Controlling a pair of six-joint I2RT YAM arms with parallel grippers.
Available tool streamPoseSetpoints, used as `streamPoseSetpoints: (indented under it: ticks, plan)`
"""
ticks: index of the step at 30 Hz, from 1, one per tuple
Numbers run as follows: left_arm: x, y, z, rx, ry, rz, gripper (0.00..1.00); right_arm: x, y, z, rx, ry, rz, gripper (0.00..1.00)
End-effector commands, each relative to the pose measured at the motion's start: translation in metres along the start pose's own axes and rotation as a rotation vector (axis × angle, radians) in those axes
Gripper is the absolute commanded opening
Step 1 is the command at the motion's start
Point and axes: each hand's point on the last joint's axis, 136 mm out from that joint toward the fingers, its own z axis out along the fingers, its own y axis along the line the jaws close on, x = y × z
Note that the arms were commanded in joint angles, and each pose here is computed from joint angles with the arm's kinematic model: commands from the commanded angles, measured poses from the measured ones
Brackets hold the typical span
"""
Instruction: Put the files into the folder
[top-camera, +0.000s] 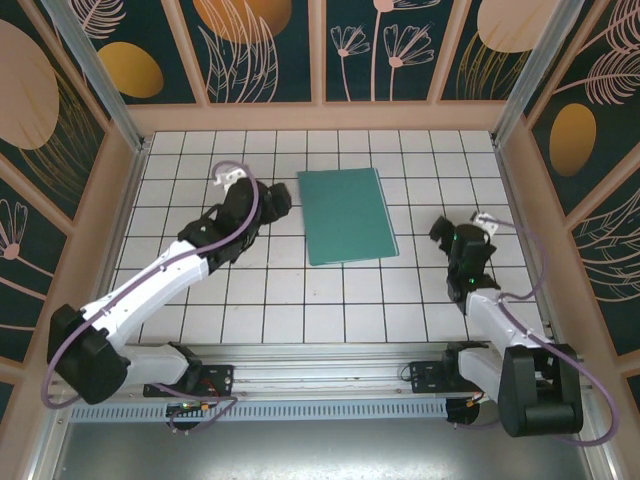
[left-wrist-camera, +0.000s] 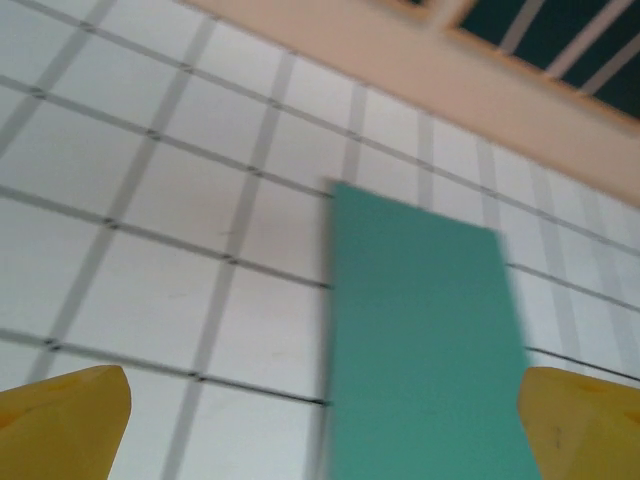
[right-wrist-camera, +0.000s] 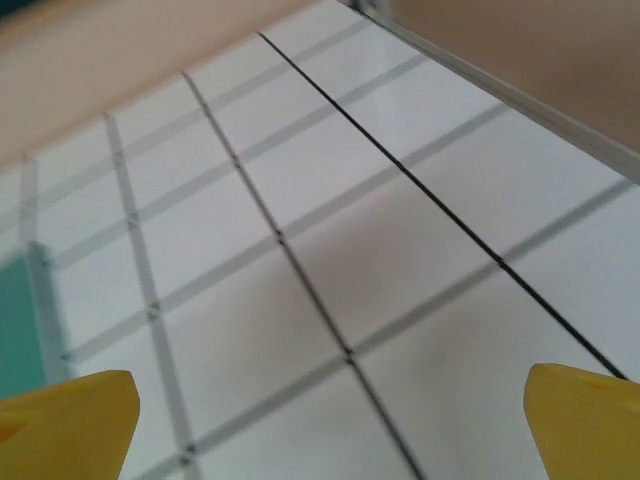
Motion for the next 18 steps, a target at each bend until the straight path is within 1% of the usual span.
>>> streamPoseSetpoints:
  ticks: [1,4,5,6,10,12,13,16,17,18]
  plan:
    - [-0.003,0.049,-0.006,-0.168,-0.125,0.052,0.99,-0.033,-0.006,-0.001,0.042,-0.219,-0.098,0.99]
    - [0.003,0.069,-0.012,-0.203,-0.156,0.047,0.99,-0.013,0.002,0.01,-0.015,-0.173,-0.131,0.99]
    - [0.004,0.073,-0.013,-0.213,-0.159,0.048,0.99,-0.01,0.007,0.015,-0.03,-0.143,-0.144,0.99]
    - [0.006,0.077,-0.012,-0.223,-0.157,0.053,0.99,-0.012,0.011,0.018,-0.043,-0.15,-0.153,0.99]
    - [0.015,0.084,-0.007,-0.246,-0.131,0.089,0.99,-0.037,0.031,0.016,-0.157,-0.307,-0.136,0.99]
    - [0.019,0.085,-0.003,-0.242,-0.121,0.108,0.99,-0.038,0.041,0.023,-0.188,-0.316,-0.194,0.99]
    - [0.021,0.085,-0.002,-0.237,-0.118,0.113,0.99,-0.038,0.039,0.025,-0.19,-0.334,-0.191,0.99]
    - [0.025,0.088,0.001,-0.236,-0.117,0.114,0.99,-0.022,0.035,0.026,-0.236,-0.33,-0.182,0.99]
    - [0.027,0.09,0.002,-0.239,-0.118,0.113,0.99,-0.026,0.033,0.02,-0.24,-0.375,-0.176,0.99]
    - [0.028,0.093,0.003,-0.242,-0.117,0.114,0.99,-0.024,0.031,0.021,-0.232,-0.357,-0.168,0.99]
